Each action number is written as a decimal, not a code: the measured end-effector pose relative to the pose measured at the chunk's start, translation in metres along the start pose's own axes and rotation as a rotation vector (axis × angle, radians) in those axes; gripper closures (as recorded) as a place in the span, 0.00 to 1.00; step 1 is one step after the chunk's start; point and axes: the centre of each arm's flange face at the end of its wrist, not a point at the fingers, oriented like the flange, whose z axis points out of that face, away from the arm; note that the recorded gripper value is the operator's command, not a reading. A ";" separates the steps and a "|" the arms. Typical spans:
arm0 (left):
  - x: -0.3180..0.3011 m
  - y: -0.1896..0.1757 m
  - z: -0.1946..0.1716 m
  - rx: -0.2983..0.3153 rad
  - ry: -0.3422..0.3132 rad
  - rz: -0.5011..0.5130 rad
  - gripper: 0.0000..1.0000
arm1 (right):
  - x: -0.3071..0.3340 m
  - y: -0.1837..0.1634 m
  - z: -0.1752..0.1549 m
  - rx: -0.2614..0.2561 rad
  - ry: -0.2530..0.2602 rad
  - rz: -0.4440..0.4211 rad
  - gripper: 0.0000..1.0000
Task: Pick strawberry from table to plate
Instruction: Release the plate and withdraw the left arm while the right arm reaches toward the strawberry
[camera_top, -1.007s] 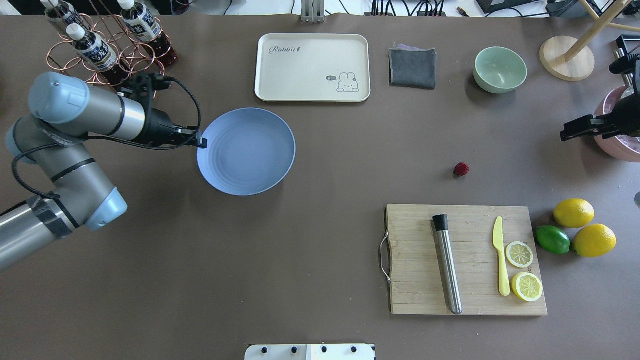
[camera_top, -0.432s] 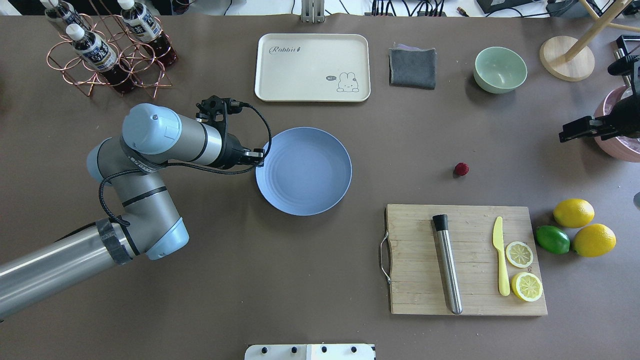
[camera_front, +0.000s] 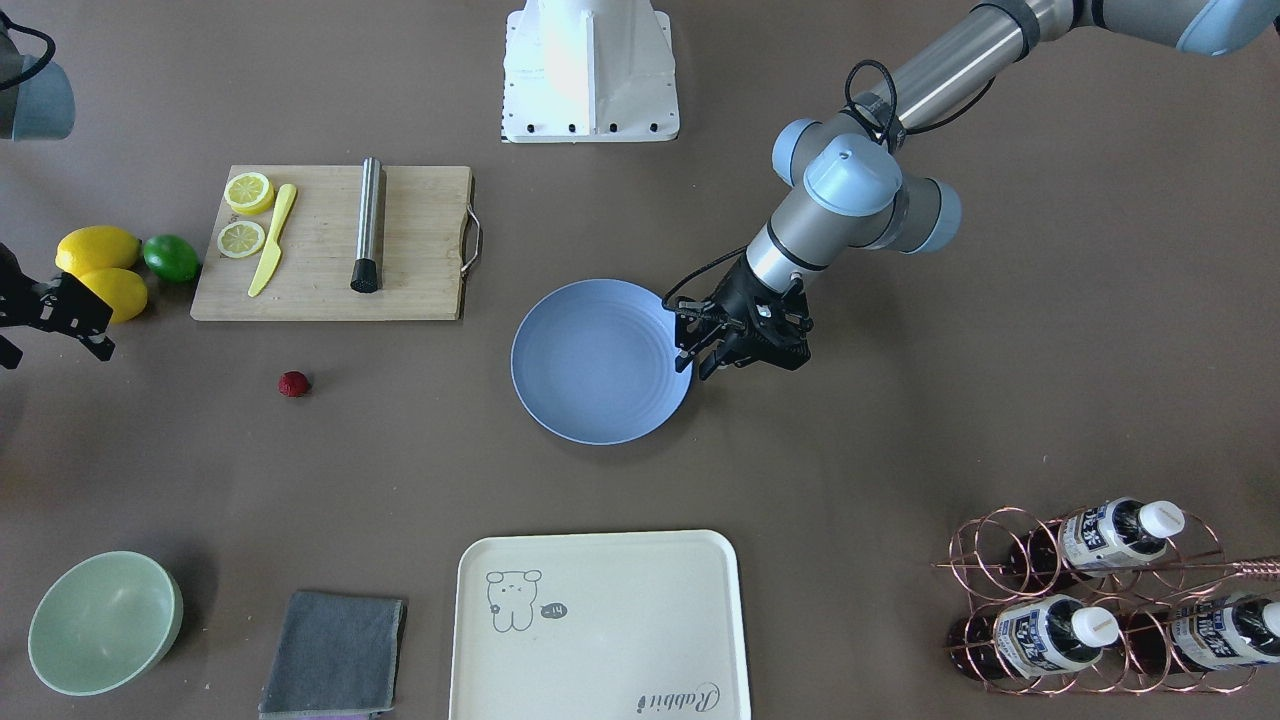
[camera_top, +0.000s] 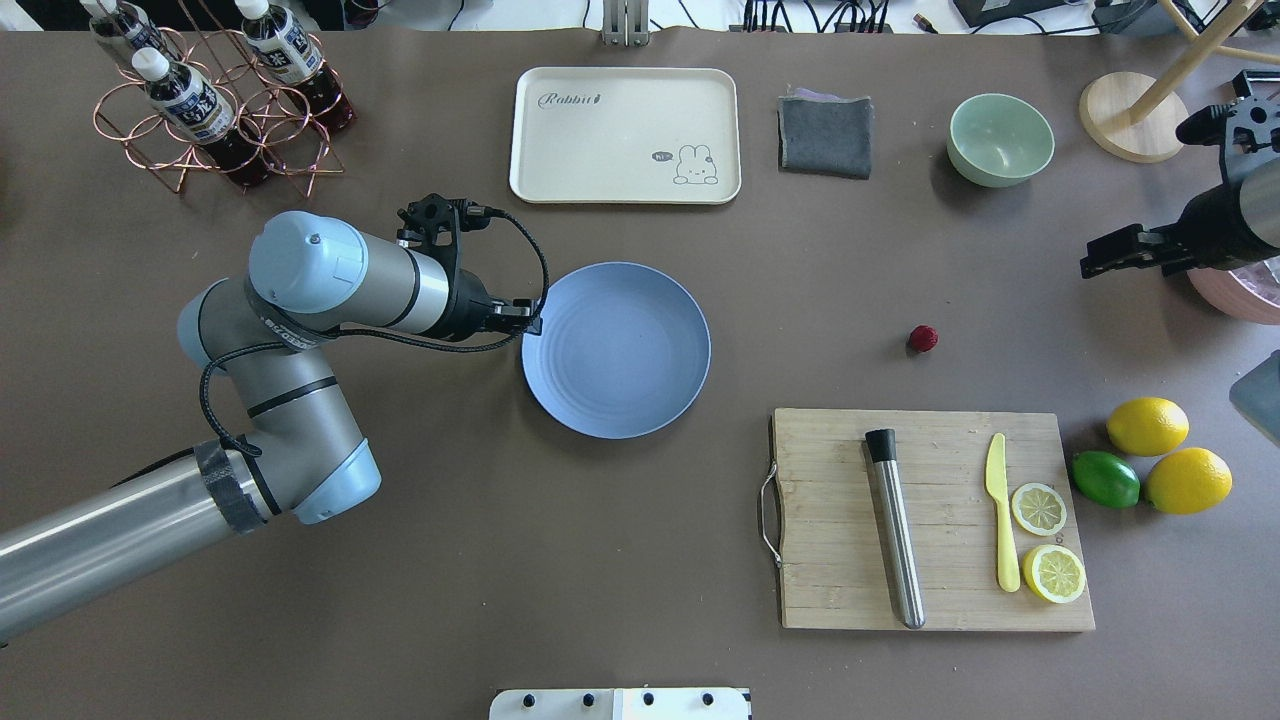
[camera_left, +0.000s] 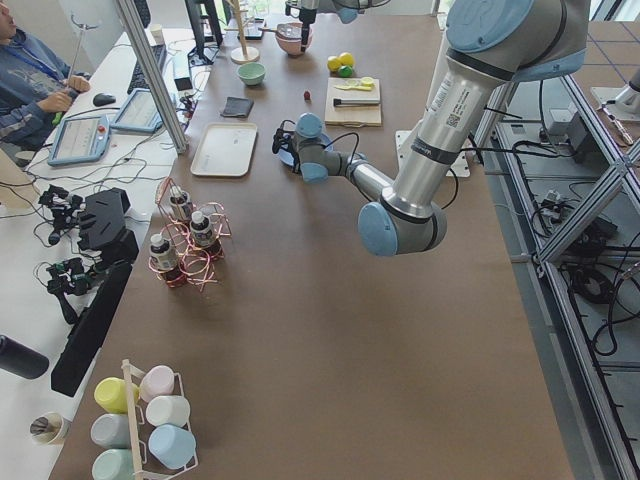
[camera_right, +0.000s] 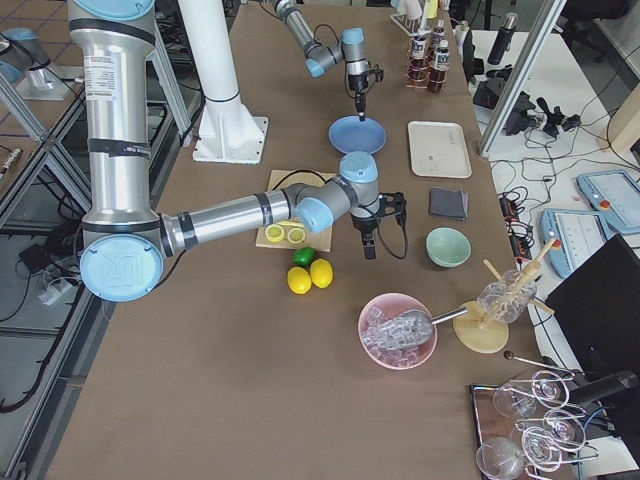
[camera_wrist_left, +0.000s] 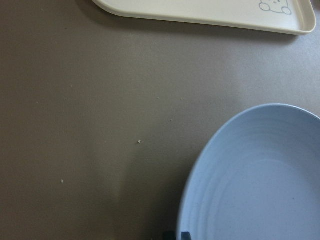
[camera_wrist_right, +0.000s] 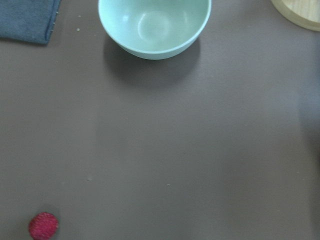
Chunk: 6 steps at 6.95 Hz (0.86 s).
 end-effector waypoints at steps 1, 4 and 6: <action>-0.014 -0.011 -0.016 0.001 0.003 -0.007 0.01 | -0.034 -0.002 0.008 0.002 -0.015 0.029 0.01; -0.141 -0.066 -0.135 -0.039 0.002 0.029 0.01 | -0.115 0.011 0.045 0.022 0.001 0.043 0.02; -0.241 -0.080 -0.213 -0.059 -0.017 0.109 0.01 | -0.137 0.015 0.066 0.023 0.016 0.050 0.05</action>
